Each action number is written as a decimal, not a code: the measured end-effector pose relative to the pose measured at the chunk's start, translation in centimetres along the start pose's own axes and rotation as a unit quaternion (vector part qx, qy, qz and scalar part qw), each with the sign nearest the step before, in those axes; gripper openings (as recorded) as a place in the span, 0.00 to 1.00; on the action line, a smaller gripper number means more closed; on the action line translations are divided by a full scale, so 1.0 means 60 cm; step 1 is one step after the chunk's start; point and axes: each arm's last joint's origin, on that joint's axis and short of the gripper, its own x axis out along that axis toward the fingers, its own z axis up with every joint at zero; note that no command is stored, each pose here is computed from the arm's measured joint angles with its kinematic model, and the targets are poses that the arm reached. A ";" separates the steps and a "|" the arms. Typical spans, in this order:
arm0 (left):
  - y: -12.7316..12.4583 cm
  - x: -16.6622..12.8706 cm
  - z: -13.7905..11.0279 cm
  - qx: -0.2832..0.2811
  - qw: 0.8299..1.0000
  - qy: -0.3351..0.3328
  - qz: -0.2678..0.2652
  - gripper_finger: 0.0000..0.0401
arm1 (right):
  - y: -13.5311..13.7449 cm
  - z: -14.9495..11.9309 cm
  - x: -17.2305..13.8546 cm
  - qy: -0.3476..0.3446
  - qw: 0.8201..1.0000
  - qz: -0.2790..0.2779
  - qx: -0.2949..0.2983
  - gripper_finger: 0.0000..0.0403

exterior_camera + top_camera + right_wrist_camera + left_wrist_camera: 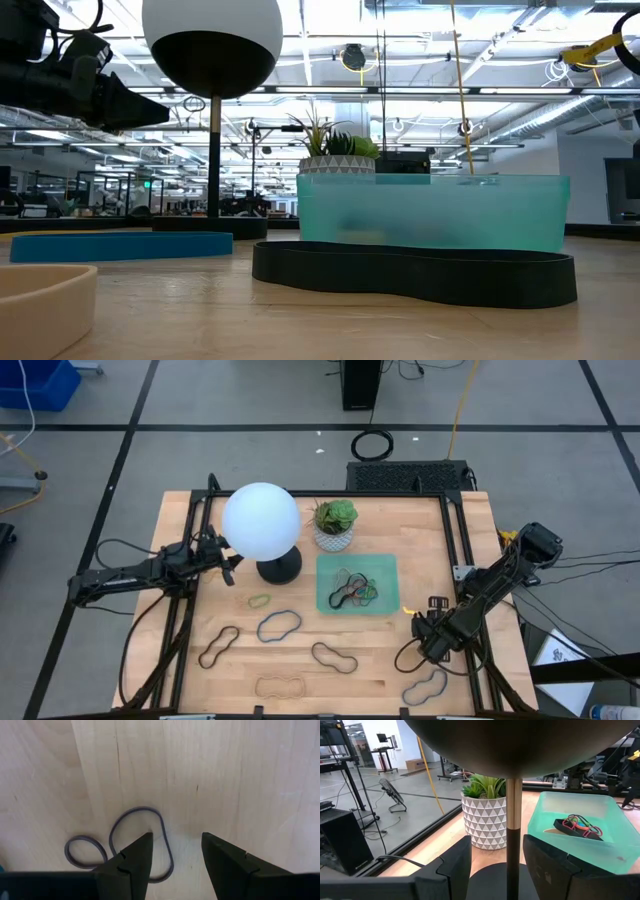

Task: Pick and place rubber bands into bin
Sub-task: Put the violet rubber band into the blue bin

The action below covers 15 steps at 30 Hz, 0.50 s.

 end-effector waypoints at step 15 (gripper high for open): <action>0.000 0.000 0.000 -0.001 1.000 0.000 0.000 0.46 | 0.000 0.001 0.001 -0.002 1.000 0.000 -0.011 0.41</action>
